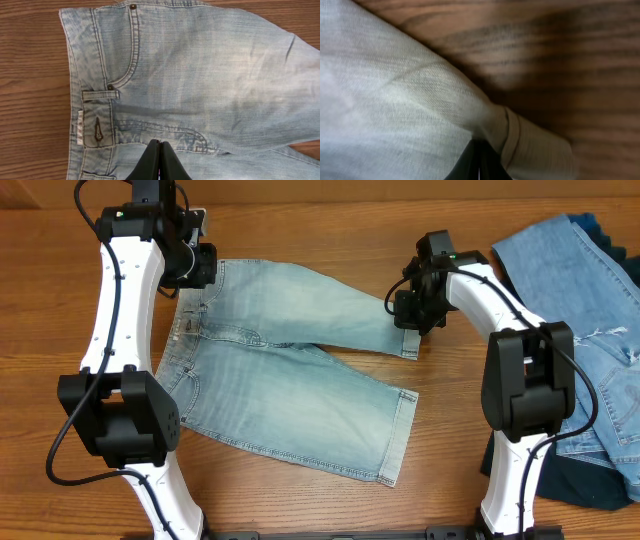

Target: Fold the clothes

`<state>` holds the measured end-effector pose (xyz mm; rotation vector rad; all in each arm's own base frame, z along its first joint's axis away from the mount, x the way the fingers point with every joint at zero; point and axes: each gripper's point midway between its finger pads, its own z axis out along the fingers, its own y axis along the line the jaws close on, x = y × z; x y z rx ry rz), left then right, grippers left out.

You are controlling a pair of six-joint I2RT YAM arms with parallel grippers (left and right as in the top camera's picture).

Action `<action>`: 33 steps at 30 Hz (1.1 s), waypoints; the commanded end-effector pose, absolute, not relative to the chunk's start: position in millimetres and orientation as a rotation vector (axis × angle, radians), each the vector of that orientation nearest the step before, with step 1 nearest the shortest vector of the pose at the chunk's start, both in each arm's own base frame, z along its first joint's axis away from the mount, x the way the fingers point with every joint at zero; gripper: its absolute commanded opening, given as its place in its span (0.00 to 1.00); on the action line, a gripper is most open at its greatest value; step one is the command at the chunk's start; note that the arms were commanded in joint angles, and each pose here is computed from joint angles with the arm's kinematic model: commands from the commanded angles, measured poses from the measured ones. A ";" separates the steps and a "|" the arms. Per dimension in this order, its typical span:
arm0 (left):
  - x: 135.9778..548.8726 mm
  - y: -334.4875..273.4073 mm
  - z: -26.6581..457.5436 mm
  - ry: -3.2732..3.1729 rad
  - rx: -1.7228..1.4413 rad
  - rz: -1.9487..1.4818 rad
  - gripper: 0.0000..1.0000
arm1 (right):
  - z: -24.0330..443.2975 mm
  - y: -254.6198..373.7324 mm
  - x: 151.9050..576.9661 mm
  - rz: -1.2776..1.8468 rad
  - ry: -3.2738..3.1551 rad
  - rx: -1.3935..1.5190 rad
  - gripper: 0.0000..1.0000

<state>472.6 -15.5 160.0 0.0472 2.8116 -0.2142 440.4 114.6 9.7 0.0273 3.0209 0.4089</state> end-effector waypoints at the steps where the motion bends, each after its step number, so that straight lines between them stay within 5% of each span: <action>1: 471.1 -22.7 171.2 2.787 0.094 -0.232 0.04 | -20.6 107.8 446.8 0.333 3.034 0.038 0.04; 10: 470.0 -22.7 170.8 2.798 -0.002 -0.249 0.04 | -57.9 75.9 485.1 0.222 2.939 0.109 0.04; 14: 468.8 -22.6 170.4 2.803 -0.002 -0.248 0.04 | 21.7 78.5 505.0 0.227 2.890 0.140 0.04; 16: 469.2 -22.6 170.5 2.801 -0.001 -0.248 0.04 | 100.1 81.1 515.6 0.230 2.771 0.121 0.04; 19: 470.2 -22.6 170.9 2.797 -0.001 -0.247 0.04 | 135.9 107.9 489.3 0.322 2.783 0.048 0.04; 26: 474.1 -22.6 172.3 2.779 0.017 -0.243 0.04 | 31.9 158.8 414.0 0.434 3.025 -0.103 0.04; 33: 472.2 -22.6 171.6 2.787 0.015 -0.245 0.04 | -23.4 147.0 412.8 0.334 3.017 -0.097 0.04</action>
